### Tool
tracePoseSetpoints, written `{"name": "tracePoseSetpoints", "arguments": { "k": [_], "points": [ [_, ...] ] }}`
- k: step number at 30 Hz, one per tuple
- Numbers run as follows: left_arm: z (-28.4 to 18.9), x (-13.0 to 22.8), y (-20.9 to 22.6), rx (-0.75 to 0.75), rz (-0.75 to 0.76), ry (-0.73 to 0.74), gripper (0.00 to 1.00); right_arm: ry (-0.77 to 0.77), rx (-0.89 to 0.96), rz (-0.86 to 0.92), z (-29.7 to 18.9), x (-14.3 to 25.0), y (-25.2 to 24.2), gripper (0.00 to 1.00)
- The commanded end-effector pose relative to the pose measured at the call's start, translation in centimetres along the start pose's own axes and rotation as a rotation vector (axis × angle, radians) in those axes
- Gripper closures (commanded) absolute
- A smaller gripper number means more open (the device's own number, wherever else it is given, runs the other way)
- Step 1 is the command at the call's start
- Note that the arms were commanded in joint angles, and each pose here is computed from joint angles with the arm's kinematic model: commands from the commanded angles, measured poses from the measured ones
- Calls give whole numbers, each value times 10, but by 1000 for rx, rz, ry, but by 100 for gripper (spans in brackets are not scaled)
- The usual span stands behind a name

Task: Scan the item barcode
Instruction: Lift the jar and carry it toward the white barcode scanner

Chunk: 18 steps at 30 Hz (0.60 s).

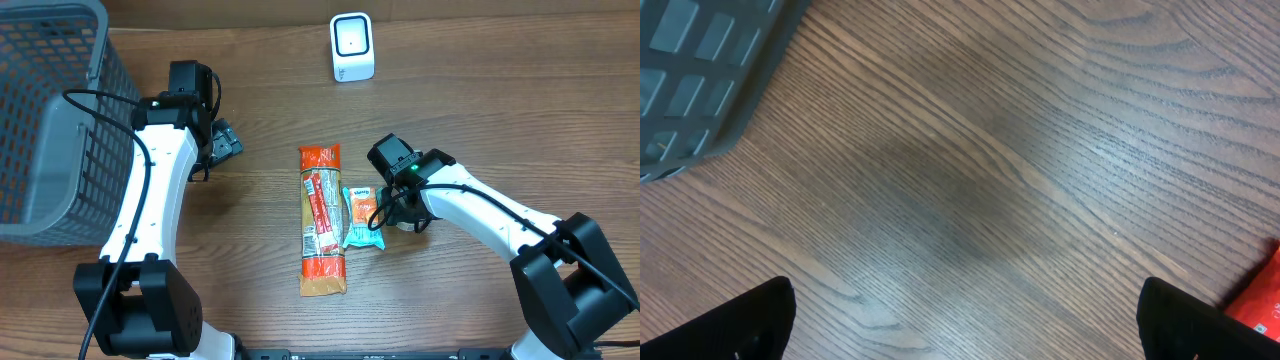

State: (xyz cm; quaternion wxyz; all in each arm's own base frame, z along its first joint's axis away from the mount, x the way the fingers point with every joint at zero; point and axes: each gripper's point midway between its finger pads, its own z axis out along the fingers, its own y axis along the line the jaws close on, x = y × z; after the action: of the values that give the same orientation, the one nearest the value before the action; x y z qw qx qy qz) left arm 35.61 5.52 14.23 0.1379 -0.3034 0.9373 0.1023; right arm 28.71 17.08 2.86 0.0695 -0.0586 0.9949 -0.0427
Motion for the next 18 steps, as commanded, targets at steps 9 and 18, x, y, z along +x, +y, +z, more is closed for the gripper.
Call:
{"name": "tracePoseSetpoints", "arguments": {
  "k": [9, 18],
  "points": [
    [-10, -7, 0, 8, 6, -36, 0, -14, 11, -20, -28, -16, -1, 84],
    [-10, -6, 0, 8, 7, -36, 0, -62, -71, -28, -79, -38, 0, 86]
  ]
}}
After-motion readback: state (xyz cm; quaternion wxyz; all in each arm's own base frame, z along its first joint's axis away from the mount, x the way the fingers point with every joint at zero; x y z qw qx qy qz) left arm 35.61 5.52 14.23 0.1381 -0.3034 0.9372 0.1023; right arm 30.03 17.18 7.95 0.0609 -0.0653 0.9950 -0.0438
